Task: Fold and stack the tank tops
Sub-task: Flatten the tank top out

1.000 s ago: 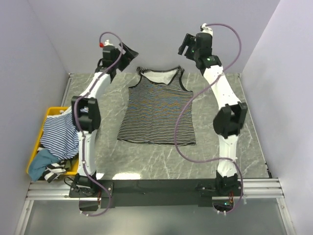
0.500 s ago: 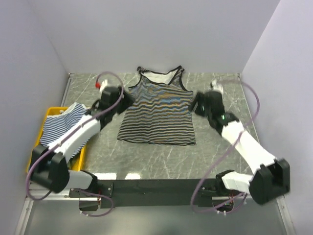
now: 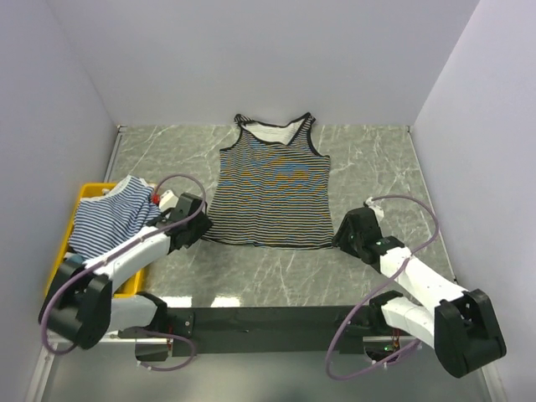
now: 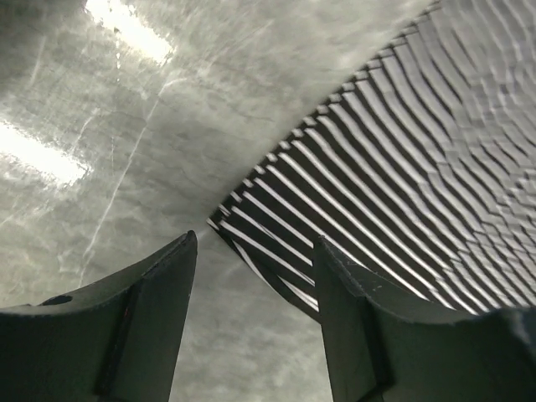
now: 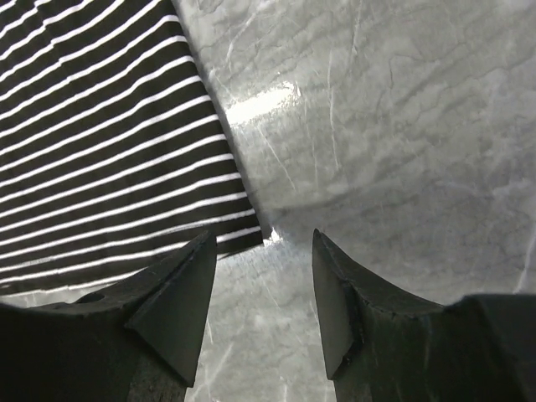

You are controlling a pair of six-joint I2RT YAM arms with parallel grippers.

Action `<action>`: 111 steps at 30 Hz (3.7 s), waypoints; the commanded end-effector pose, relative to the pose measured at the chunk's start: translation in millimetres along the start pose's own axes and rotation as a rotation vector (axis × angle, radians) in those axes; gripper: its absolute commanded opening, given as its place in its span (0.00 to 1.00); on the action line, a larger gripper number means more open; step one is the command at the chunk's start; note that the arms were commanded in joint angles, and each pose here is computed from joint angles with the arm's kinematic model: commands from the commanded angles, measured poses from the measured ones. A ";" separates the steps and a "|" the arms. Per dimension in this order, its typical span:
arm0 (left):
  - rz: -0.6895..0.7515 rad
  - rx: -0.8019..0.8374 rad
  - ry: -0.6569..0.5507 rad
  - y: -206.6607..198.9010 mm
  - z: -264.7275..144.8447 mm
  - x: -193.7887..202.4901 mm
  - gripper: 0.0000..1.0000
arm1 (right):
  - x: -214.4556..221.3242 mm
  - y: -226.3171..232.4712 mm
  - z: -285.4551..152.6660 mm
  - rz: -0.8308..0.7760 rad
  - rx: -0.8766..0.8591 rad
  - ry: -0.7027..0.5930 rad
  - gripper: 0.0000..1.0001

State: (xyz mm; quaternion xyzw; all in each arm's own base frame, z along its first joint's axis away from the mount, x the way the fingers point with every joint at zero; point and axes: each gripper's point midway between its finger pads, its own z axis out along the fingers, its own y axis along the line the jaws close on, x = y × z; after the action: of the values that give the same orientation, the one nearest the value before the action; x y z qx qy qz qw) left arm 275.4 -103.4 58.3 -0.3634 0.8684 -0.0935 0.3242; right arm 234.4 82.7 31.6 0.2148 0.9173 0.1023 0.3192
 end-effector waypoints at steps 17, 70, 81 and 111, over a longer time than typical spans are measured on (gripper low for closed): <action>0.034 -0.043 0.052 -4.4 37.5 15.7 0.01 | -10.8 17.3 17.5 0.008 0.060 0.062 0.25; 0.041 0.173 0.172 -3.4 -47.3 27.2 0.01 | 2.9 4.0 -15.7 0.071 0.162 -0.022 0.56; 0.036 0.181 0.179 -5.9 -47.4 27.8 0.01 | 14.7 -0.6 2.3 0.063 0.216 0.030 0.57; 0.073 0.357 0.179 -38.5 -84.3 14.7 0.01 | -30.1 10.0 -73.3 0.020 0.084 -0.081 0.00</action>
State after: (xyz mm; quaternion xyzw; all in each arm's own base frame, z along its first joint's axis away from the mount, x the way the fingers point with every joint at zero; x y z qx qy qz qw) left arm 225.5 -137.0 92.0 -0.2854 0.8905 -0.2233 0.2752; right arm 217.7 80.6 82.3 0.2432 0.9110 0.0547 0.3286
